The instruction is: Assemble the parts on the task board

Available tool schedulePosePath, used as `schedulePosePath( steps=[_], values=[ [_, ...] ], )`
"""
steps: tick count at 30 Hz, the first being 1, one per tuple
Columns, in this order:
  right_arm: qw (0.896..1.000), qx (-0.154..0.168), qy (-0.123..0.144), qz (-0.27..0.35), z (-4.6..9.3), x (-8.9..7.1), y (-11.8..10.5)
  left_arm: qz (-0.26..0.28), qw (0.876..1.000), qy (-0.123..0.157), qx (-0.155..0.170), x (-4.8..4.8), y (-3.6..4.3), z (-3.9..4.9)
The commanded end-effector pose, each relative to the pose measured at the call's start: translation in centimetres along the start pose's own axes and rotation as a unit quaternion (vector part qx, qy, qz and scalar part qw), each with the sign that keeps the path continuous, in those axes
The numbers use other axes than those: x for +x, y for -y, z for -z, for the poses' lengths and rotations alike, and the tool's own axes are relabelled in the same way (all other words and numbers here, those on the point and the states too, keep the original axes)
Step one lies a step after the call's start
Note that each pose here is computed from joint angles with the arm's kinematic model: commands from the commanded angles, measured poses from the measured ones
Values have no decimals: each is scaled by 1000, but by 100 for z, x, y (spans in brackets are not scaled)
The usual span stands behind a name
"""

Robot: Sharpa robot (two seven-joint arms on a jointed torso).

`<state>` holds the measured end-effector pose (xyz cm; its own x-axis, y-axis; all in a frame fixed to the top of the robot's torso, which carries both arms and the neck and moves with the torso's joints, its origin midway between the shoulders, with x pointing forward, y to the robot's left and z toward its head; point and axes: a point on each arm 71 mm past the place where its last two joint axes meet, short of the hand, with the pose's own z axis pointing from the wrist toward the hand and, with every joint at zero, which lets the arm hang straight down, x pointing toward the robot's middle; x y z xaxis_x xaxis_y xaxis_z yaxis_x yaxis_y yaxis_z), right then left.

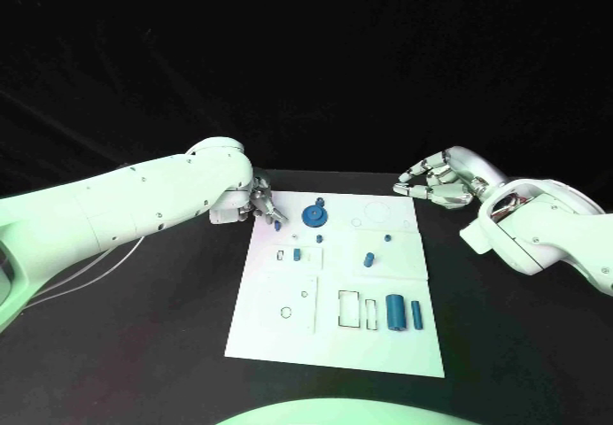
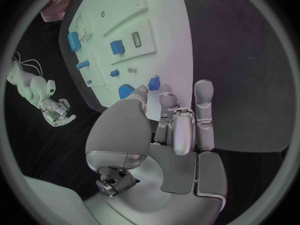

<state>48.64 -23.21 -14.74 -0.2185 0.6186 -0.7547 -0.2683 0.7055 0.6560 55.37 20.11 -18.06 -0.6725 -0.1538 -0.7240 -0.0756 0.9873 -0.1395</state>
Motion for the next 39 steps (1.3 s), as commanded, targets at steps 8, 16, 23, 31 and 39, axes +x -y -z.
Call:
schedulePosePath(
  steps=[8, 16, 23, 31, 39],
  values=[
    [1000, -4, -4, 2, -2, 13, -12, -5, 1000, -11, 4, 24, 29, -6],
    [1000, -4, -5, 2, -5, 17, -14, 5, 1000, -8, 7, 21, 37, -6],
    [1000, -4, -6, 2, -6, 20, -17, 18, 1000, -17, 12, 35, 43, -3],
    [1000, -4, -5, 2, -5, 20, -18, 31, 999, -29, 17, 51, 43, 0],
    [1000, -5, -4, 2, -3, 17, -19, 43, 999, -24, 17, 43, 9, 12]
  ],
)
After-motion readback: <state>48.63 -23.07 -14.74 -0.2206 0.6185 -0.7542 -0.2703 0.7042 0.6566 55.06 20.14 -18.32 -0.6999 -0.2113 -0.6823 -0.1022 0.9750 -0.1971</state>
